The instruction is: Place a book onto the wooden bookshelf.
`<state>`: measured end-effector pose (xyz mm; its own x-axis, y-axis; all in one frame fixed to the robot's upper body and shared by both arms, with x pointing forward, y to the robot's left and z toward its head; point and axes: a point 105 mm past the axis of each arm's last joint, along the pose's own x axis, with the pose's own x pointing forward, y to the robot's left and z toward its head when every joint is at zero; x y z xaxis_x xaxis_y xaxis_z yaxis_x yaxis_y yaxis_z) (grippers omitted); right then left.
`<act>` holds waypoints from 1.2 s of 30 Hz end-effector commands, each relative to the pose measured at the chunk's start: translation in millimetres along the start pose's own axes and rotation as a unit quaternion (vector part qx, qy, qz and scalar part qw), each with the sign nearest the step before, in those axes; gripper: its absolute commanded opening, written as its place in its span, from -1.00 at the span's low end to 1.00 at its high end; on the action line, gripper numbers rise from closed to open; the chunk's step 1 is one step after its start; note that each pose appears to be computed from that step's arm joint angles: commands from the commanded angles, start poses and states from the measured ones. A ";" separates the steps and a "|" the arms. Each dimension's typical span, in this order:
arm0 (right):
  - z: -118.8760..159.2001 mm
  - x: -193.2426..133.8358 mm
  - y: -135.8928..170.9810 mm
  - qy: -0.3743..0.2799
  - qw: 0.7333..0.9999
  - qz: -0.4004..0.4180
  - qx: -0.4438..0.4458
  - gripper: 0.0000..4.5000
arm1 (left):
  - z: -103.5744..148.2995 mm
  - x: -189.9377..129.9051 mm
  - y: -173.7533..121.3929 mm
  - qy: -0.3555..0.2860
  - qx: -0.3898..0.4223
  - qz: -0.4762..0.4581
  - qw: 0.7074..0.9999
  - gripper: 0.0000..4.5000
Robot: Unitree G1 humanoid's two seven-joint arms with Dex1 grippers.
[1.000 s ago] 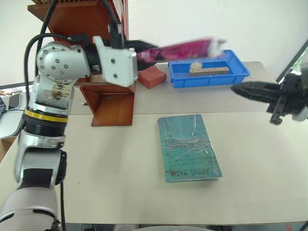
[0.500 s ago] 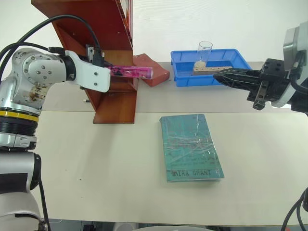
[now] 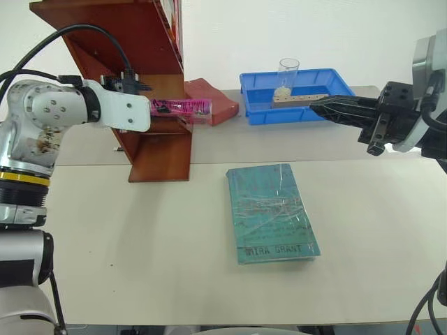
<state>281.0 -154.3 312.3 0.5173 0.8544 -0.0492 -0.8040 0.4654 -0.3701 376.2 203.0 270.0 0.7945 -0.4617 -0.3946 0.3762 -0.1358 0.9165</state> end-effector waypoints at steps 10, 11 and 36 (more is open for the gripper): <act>0.3 -4.8 -6.1 0.000 1.000 -0.002 -0.030 -1.00 | 2.0 -68.9 32.8 -0.020 -0.116 0.052 0.992 0.98; -0.6 -5.2 -6.8 0.001 1.000 -0.002 -0.030 -1.00 | 2.9 -73.2 36.9 -0.027 -0.131 0.063 0.989 0.98; -83.9 -30.8 4.5 0.185 0.977 0.074 -0.076 -1.00 | 15.5 -78.4 -125.2 -0.087 -0.528 -0.072 0.842 0.98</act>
<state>289.3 -201.8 223.9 0.4823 0.7474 -0.4570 -0.8593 0.3023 -0.4126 258.7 244.7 179.5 0.6464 -0.6368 -0.4203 0.7543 0.6163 0.2263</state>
